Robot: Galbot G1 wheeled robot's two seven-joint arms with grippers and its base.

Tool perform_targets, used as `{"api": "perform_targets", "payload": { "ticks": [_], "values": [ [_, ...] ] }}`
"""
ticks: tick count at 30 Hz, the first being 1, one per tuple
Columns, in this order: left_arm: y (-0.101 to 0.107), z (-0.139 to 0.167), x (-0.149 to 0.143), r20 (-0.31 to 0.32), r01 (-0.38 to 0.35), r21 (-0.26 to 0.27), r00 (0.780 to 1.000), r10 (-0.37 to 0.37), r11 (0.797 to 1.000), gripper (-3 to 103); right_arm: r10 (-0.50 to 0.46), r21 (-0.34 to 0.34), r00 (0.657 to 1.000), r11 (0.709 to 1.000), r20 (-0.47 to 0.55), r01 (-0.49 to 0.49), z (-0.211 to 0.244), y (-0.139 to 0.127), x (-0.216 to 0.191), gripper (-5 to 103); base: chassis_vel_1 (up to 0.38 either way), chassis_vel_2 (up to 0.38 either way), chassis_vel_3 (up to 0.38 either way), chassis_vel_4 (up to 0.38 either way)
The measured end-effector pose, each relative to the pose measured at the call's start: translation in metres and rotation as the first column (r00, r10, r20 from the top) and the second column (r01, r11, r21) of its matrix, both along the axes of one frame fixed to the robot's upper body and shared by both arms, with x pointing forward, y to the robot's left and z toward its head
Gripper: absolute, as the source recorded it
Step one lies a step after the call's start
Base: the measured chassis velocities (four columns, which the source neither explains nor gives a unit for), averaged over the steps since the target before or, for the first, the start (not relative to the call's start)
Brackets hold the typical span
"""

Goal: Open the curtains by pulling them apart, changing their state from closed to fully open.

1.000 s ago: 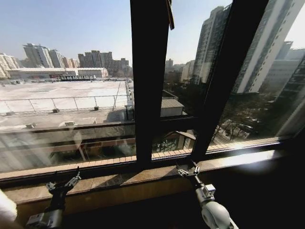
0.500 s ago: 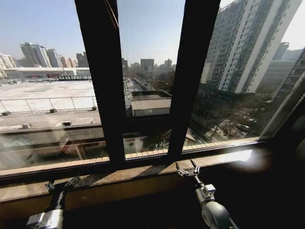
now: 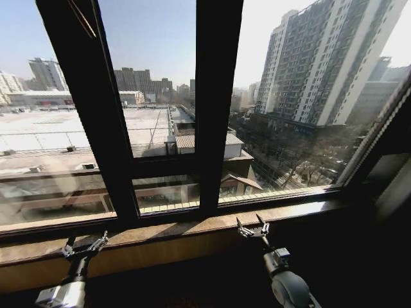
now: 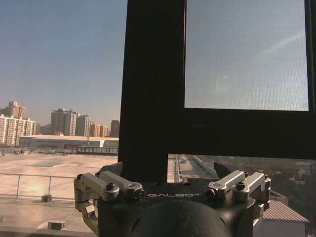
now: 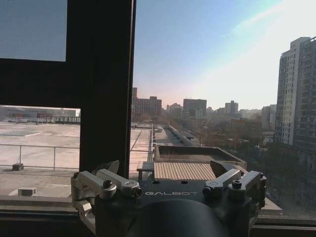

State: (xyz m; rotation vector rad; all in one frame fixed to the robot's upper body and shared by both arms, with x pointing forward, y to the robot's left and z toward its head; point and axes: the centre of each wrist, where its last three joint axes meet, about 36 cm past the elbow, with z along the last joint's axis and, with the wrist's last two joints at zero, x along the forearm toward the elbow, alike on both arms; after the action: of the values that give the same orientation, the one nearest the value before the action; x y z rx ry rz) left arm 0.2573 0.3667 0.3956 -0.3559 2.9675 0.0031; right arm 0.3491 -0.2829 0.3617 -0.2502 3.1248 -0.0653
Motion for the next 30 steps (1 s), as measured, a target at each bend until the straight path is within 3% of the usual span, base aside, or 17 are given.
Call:
{"api": "perform_targets", "payload": {
  "ticks": [6,14,21,30],
  "values": [
    [-0.0001,0.0,0.0,0.0,0.0,0.0,1.0,0.0,1.0,100,0.0,0.0,1.0,1.0,0.0,0.0,0.0,-0.0002,0.0,100,-0.273,-0.309,0.268,0.323],
    [0.0,0.0,0.0,0.0,0.0,0.0,1.0,0.0,1.0,100,0.0,0.0,1.0,1.0,0.0,0.0,0.0,0.0,0.0,100,0.016,-0.18,-0.002,0.158],
    [0.0002,0.0001,0.0,0.0,0.0,0.001,1.0,0.0,1.0,100,0.0,0.0,1.0,1.0,0.0,0.0,0.0,0.0001,0.0,100,0.191,-0.164,-0.205,0.166],
    [0.0001,0.0,-0.0001,0.0,0.0,0.0,1.0,0.0,1.0,100,0.0,0.0,1.0,1.0,0.0,0.0,-0.0001,0.0,-0.0001,100,0.239,-0.353,-0.243,0.372]
  ]
}}
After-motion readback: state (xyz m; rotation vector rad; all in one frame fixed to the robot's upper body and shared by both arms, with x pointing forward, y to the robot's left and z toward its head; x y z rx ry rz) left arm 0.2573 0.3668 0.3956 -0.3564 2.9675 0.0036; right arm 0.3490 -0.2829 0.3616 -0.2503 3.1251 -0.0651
